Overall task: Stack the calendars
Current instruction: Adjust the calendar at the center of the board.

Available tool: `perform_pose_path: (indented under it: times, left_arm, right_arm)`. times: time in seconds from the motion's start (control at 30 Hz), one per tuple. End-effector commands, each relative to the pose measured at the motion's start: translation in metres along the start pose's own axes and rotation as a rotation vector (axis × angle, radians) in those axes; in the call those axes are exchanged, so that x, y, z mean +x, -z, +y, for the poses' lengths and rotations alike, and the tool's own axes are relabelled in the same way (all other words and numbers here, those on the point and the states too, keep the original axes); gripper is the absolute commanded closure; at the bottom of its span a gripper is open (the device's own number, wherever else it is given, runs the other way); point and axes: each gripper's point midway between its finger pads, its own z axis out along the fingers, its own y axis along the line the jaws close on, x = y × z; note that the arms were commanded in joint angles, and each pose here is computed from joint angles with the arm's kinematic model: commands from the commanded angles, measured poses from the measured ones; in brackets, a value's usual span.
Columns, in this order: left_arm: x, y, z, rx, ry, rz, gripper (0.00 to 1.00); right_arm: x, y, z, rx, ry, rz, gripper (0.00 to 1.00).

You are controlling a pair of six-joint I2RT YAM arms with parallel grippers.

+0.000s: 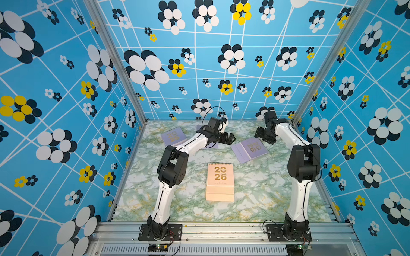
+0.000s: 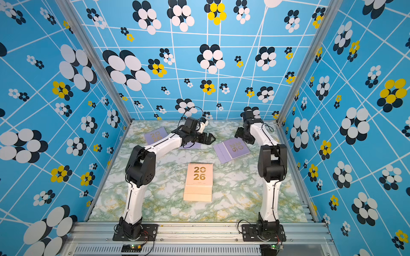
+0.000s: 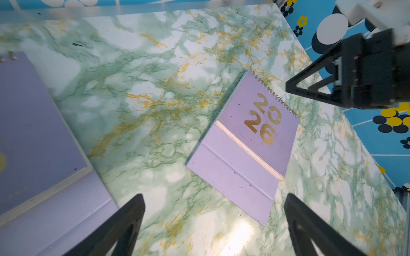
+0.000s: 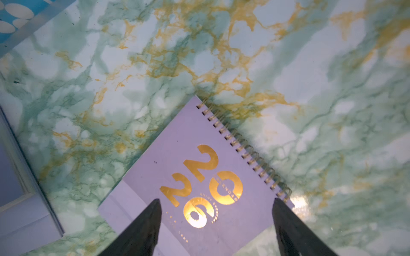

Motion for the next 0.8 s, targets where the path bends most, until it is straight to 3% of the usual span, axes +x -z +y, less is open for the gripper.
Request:
perform_pose_path:
  times: [0.0,0.17,0.3,0.77]
  left_arm:
    - [0.001,-0.011,-0.005,0.034,0.017,0.019,0.00]
    - [0.007,-0.027,-0.001,0.041,0.039,0.030,0.00]
    - [0.012,-0.038,-0.003,0.051,0.053,0.036,0.00]
    - [0.027,-0.061,-0.002,0.061,0.086,0.057,0.00]
  right_arm:
    - [0.012,0.009,-0.002,-0.021,-0.122,-0.022,0.20]
    - [0.047,0.001,-0.011,-0.045,-0.222,0.011,0.20]
    - [0.065,0.004,-0.002,-0.055,-0.212,0.018,0.20]
    - [0.086,-0.005,-0.014,-0.035,-0.290,0.021,0.20]
